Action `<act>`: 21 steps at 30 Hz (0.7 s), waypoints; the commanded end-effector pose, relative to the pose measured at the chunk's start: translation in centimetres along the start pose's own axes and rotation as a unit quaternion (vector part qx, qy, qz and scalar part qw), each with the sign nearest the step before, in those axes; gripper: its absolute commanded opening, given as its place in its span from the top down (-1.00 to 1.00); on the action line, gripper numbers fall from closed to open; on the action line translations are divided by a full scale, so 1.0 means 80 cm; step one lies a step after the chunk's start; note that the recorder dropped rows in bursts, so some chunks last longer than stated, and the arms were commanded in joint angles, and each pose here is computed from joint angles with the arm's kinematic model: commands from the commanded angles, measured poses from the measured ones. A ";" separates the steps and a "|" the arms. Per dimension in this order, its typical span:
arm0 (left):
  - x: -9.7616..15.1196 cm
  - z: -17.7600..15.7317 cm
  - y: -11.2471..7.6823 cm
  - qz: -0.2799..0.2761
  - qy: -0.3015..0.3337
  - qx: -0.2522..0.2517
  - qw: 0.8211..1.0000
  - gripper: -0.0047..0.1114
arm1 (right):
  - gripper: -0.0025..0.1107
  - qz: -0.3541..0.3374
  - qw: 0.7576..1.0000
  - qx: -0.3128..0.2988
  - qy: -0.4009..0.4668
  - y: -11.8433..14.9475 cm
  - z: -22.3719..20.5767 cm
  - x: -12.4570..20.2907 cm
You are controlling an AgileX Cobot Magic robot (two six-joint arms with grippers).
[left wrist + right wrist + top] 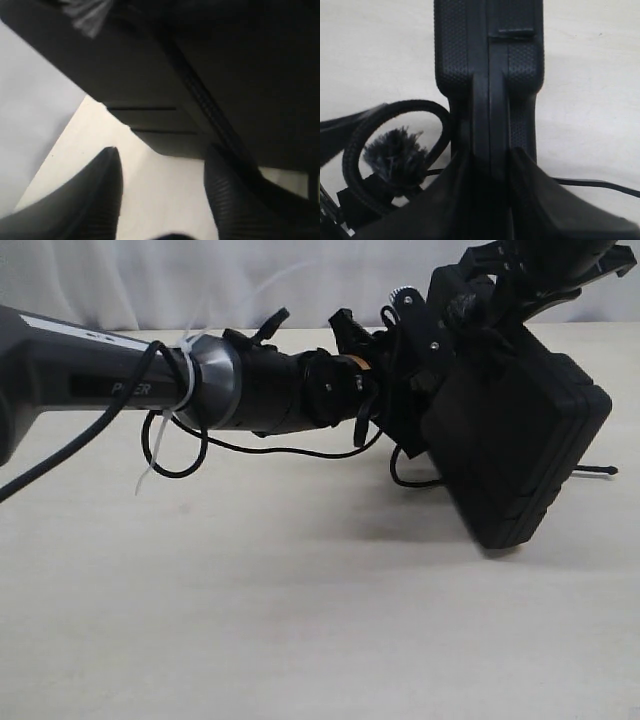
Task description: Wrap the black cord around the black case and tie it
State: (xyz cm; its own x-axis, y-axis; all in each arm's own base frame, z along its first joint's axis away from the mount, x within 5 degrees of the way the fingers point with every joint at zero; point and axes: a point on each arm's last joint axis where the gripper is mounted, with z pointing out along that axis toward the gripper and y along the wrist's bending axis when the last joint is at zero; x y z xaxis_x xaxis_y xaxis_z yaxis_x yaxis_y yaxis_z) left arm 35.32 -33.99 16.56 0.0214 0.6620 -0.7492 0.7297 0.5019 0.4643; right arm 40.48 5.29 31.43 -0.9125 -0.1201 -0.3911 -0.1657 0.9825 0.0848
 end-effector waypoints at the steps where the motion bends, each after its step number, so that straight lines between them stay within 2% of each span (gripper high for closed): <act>1: -0.009 -0.004 0.000 -0.004 -0.015 -0.008 1.000 0.46 | 0.88 0.000 1.000 -0.003 0.024 0.000 0.012 0.006; 4: -0.011 -0.004 0.003 -0.008 -0.021 -0.020 1.000 0.78 | 0.88 0.000 1.000 -0.003 0.024 0.000 0.012 0.006; 6: -0.012 -0.004 0.000 -0.003 -0.024 -0.019 1.000 0.92 | 0.88 0.000 1.000 -0.003 0.023 0.000 0.012 0.006; 12: -0.023 -0.006 -0.021 0.061 -0.035 0.007 0.997 0.92 | 0.88 0.000 1.000 -0.003 0.022 0.000 0.012 0.005; 17: -0.027 -0.007 -0.025 0.052 -0.040 0.003 0.998 0.92 | 0.88 0.000 1.000 -0.003 0.022 0.000 0.012 0.005; 21: -0.022 -0.007 -0.028 0.053 -0.024 0.028 0.998 0.92 | 0.88 0.000 1.000 -0.003 0.022 0.000 0.012 0.005</act>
State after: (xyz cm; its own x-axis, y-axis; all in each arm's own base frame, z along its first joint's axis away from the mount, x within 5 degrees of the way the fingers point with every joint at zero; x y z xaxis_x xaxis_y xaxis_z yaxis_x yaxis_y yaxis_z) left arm 33.32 -36.09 16.75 0.1468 0.6840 -0.7146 0.7458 0.3980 0.5341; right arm 40.50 5.29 31.43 -0.9117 -0.1198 -0.3930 -0.1656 0.9825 0.0846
